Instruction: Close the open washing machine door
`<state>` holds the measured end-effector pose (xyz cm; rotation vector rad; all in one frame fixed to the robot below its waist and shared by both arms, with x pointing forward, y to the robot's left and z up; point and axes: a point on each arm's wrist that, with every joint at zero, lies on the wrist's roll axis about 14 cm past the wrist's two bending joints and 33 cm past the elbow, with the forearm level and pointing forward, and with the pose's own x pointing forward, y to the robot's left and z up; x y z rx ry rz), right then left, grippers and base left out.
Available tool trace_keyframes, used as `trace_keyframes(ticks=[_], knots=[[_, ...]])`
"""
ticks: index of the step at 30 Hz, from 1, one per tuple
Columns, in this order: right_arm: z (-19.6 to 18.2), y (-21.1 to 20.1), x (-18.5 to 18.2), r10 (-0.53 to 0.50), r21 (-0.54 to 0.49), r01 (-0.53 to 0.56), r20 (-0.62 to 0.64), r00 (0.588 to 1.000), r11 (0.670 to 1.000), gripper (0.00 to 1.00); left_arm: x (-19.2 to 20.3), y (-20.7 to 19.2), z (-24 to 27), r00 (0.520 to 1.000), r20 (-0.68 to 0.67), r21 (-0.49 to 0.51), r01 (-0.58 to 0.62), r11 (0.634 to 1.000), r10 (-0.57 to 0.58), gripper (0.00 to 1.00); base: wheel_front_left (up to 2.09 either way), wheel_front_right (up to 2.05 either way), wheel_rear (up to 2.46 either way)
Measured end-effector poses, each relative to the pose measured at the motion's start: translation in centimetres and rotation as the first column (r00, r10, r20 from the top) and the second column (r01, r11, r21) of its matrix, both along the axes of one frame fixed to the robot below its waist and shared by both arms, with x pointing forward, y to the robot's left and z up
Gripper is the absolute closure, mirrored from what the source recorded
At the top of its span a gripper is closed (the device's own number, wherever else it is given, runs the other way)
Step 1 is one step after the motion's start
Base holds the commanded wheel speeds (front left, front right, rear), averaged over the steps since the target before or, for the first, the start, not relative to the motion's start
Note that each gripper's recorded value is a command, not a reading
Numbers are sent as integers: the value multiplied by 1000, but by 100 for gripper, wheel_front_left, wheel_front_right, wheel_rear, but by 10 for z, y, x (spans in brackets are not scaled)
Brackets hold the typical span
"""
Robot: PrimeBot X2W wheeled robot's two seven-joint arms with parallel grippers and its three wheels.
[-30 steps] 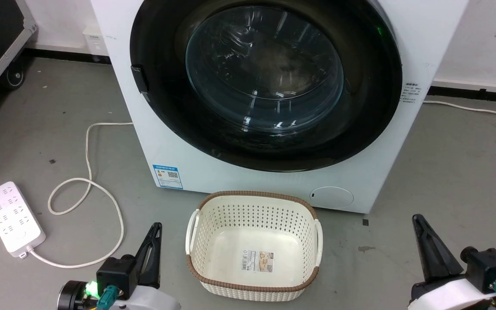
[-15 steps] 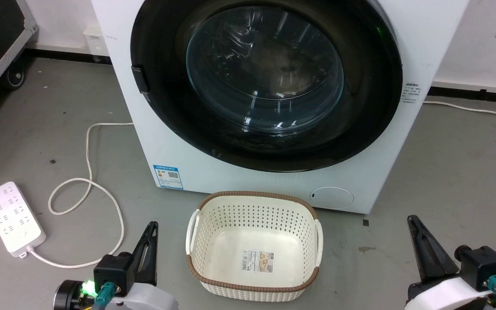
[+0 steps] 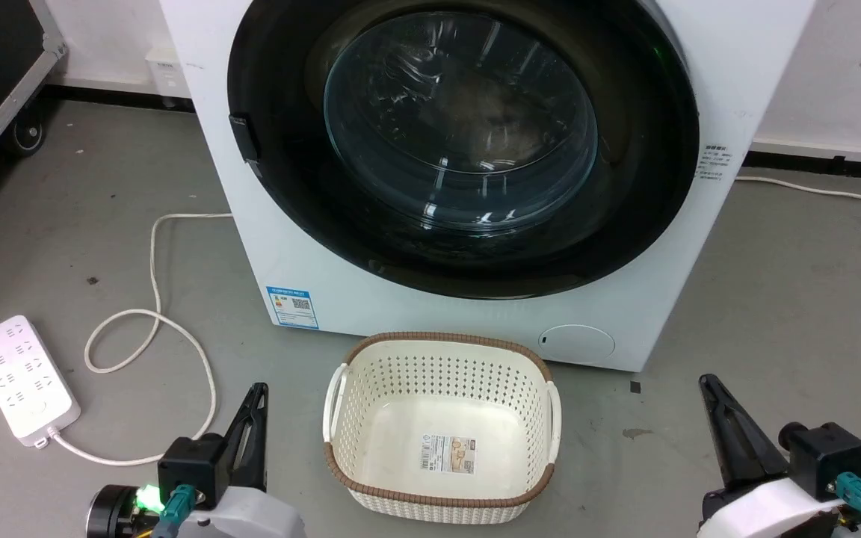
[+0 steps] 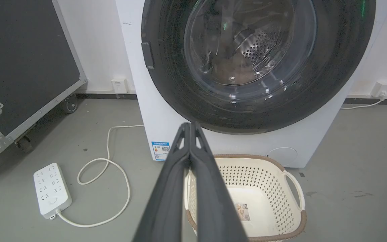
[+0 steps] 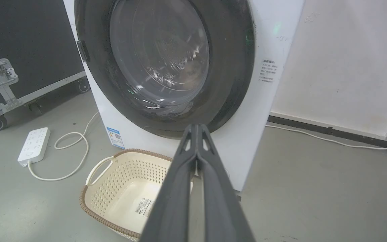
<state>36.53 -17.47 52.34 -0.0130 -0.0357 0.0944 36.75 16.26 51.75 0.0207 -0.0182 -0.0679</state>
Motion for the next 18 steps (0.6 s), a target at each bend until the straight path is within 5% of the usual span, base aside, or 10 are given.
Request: trace_keyframes(ticks=[18], knots=[[0, 6, 2, 15, -17, -15, -25, 1000, 1000, 100, 1, 7, 2, 999, -16, 9, -31, 999, 31, 100, 0, 0, 0]])
